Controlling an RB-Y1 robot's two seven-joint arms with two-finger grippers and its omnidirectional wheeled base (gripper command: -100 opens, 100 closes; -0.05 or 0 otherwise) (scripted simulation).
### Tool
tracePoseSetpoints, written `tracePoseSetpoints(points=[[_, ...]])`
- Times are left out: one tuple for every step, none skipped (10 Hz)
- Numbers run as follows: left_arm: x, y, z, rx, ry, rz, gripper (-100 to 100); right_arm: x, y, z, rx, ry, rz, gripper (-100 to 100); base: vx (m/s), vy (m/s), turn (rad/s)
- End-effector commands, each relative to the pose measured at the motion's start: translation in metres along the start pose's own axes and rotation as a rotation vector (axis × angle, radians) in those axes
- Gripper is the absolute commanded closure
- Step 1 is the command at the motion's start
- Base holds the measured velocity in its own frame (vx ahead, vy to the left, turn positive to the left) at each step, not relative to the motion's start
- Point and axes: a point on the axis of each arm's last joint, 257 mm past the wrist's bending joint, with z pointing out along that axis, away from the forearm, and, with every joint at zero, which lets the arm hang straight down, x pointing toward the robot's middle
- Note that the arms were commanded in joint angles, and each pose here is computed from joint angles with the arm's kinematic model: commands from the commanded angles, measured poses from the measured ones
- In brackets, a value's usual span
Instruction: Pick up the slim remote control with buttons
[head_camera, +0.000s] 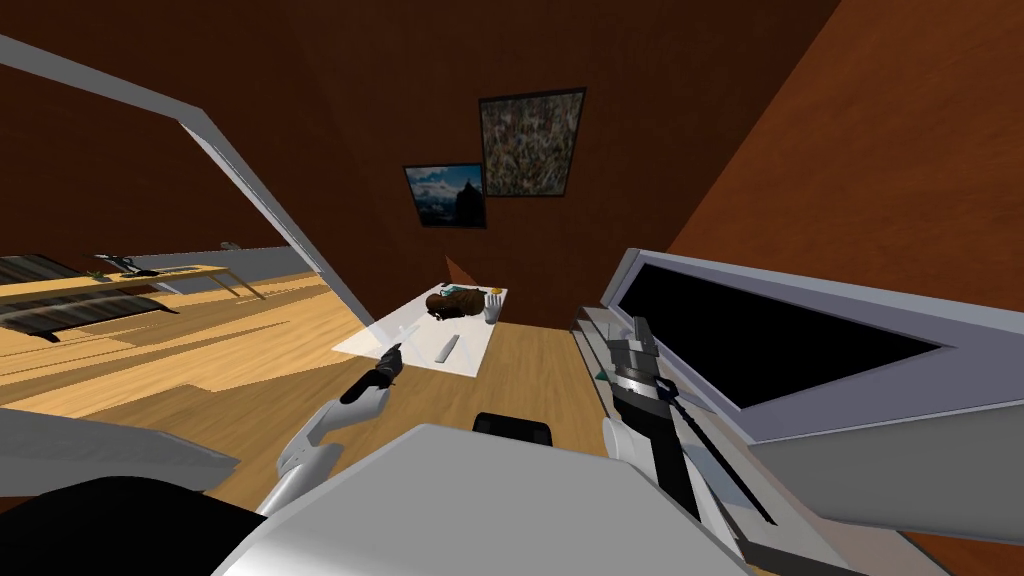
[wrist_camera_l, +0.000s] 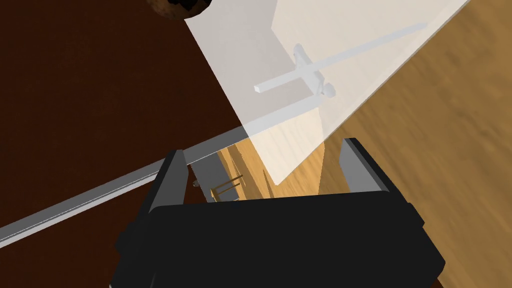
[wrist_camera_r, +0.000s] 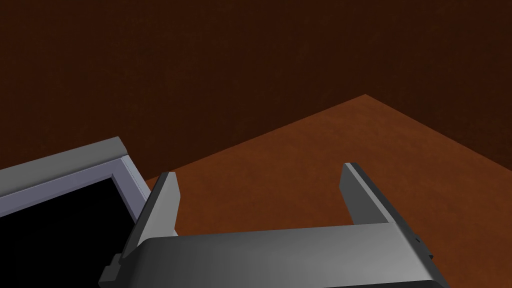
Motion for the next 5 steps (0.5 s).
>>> tracePoseSetpoints(points=[[-0.025,0.017,0.005,-0.066,-0.044,-0.036,-100,0.000,0.000,0.000,0.000,0.000,0.000,0,0.086,-0.086,-0.026],[-0.027,0.024,0.004,-0.089,-0.050,-0.037,-100,0.000,0.000,0.000,0.000,0.000,0.000,0,0.078,-0.090,-0.009],[-0.044,0.028,0.008,-0.123,-0.081,-0.074,-100,0.000,0.000,0.000,0.000,0.000,0.000,0,0.082,-0.111,-0.032],[-0.050,0.046,0.007,-0.167,-0.096,-0.077,-100,0.000,0.000,0.000,0.000,0.000,0.000,0,0.090,-0.082,-0.004],[-0.050,0.046,0.007,-0.167,-0.096,-0.077,-100,0.000,0.000,0.000,0.000,0.000,0.000,0,0.053,-0.027,0.008]])
